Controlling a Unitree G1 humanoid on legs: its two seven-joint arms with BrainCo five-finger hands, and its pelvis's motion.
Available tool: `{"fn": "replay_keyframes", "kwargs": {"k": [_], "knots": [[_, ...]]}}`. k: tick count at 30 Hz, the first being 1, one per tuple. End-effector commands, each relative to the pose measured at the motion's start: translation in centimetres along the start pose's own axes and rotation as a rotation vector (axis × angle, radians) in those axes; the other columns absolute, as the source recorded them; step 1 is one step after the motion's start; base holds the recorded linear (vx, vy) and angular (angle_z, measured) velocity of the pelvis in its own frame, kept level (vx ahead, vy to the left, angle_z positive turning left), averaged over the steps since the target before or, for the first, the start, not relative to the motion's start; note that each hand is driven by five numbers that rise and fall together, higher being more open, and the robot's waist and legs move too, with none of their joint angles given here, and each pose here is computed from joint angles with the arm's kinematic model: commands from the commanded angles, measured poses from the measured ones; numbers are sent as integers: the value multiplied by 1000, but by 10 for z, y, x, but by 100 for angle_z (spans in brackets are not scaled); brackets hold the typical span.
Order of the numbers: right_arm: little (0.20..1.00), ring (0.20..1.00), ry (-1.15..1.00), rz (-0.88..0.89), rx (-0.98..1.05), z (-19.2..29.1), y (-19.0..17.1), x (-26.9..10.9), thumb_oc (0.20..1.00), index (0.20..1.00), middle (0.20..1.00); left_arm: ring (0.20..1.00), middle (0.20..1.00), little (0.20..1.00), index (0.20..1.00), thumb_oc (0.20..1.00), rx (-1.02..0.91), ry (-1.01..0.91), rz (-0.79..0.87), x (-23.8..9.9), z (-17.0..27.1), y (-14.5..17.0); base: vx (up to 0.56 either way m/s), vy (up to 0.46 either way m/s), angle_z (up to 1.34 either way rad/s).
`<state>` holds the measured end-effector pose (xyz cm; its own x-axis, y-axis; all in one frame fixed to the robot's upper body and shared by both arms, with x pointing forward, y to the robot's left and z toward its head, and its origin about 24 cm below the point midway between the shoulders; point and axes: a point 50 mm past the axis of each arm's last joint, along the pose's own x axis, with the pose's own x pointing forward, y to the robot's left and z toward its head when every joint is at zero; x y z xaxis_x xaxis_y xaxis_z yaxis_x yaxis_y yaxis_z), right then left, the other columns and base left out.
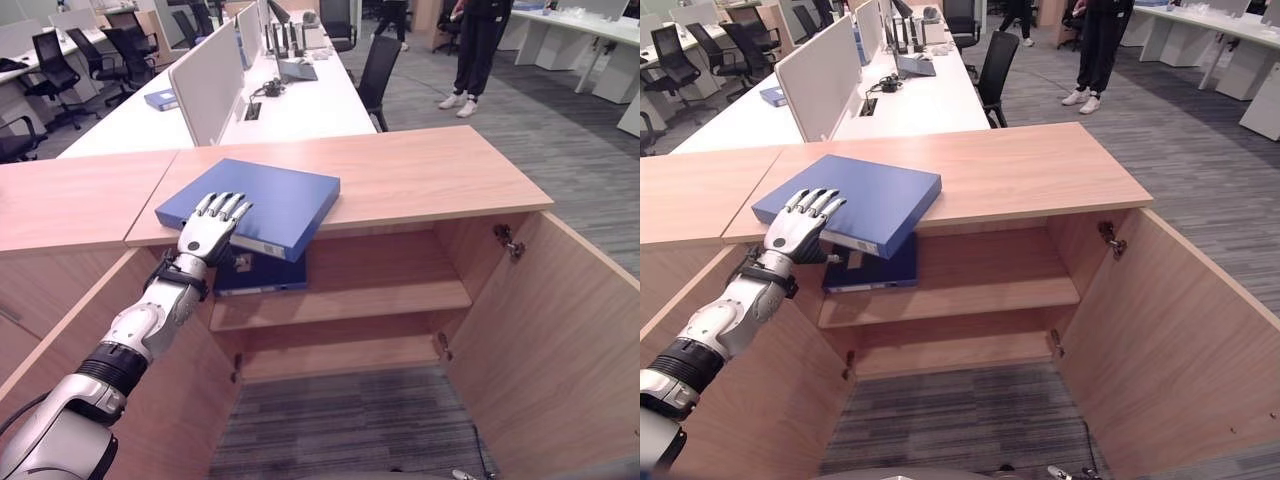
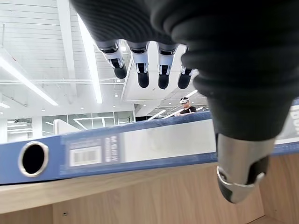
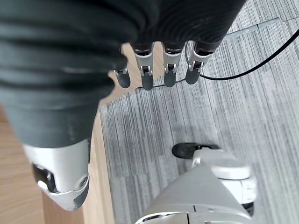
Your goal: Put the empty folder in the office cabinet
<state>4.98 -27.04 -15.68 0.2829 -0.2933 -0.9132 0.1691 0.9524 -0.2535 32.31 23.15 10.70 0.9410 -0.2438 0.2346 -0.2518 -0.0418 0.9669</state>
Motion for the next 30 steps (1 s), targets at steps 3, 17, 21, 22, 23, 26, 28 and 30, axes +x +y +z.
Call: {"fn": "replay_keyframes", "kwargs": {"k": [3,17,21,22,23,26,28,30], "knots": [[1000,1000,-50,-18,-34,25,-5,4,1000,1000,1000,1000,1000,1000,1000,1000,14,68,178,41,-16,48,9,9,-9],[1000,1000,-53,-18,-23,24,-5,4,1000,1000,1000,1000,1000,1000,1000,1000,21,99,168,46,-21,46,11,5,-3],[1000,1000,-51,-17,-16,23,-5,4,1000,1000,1000,1000,1000,1000,1000,1000,18,102,169,46,-21,46,3,3,-1],[1000,1000,-52,-16,-12,23,-5,4,1000,1000,1000,1000,1000,1000,1000,1000,12,107,170,46,-21,46,8,8,-5],[1000,1000,-52,-16,-12,23,-5,4,1000,1000,1000,1000,1000,1000,1000,1000,12,107,170,46,-22,46,10,12,-8],[1000,1000,-52,-12,-10,22,-3,4,1000,1000,1000,1000,1000,1000,1000,1000,4,113,162,44,-22,44,6,6,-4],[1000,1000,-57,-11,-10,23,-3,4,1000,1000,1000,1000,1000,1000,1000,1000,2,114,155,44,-22,42,0,0,0],[1000,1000,-64,-8,-8,25,-2,4,1000,1000,1000,1000,1000,1000,1000,1000,-4,115,154,43,-22,42,0,0,0]]}}
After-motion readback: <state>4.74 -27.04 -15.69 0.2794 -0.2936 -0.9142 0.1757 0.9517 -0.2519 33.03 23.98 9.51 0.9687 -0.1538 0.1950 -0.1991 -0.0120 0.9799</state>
